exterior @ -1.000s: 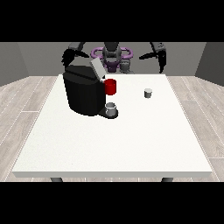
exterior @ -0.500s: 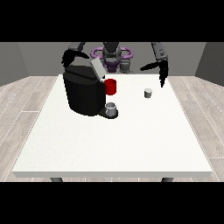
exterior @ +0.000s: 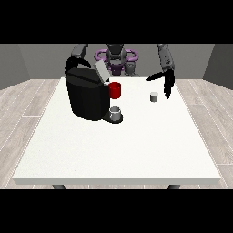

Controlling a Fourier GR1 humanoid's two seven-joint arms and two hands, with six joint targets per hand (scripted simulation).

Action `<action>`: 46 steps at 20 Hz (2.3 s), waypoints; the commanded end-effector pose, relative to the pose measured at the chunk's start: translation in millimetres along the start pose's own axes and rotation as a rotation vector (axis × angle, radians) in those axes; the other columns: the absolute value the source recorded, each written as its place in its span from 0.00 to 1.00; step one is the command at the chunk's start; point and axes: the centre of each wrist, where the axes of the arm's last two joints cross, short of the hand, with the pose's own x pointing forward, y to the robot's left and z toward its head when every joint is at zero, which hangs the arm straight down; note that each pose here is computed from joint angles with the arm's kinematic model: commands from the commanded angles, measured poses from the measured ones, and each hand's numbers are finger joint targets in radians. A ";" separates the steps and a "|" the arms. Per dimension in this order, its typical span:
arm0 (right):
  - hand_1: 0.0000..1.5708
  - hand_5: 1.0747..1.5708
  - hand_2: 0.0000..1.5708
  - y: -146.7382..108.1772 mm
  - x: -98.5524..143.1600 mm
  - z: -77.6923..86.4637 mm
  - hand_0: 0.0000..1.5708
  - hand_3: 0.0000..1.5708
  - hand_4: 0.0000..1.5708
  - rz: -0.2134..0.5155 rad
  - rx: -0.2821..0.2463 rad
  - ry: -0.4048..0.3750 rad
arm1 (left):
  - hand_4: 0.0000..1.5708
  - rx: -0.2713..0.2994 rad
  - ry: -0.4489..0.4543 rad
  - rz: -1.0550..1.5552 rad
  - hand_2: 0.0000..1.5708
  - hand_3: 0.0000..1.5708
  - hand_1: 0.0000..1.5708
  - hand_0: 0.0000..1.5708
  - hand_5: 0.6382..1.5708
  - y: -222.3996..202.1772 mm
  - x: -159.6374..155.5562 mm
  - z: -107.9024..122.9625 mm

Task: Insert the coffee pod into the coffee machine and close the lid

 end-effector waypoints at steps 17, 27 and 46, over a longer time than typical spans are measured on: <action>0.00 1.00 0.00 5.2 9.2 -22.4 0.00 0.00 0.27 0.035 0.003 0.044 | 0.00 -0.027 0.091 -0.340 0.44 0.28 0.34 0.34 1.00 0.4 -25.1 -14.6; 0.00 1.00 0.00 -1.4 3.9 -26.0 0.00 0.00 0.31 0.050 0.003 0.065 | 0.25 0.077 -0.009 -0.406 0.62 0.47 0.53 0.53 1.00 -3.5 -28.8 -20.6; 0.00 1.00 0.00 -3.9 -37.6 -1.7 0.00 0.00 0.27 0.000 -0.050 0.144 | 0.38 -0.047 -0.177 -0.500 0.91 0.87 0.89 0.89 1.00 -1.3 27.4 -53.7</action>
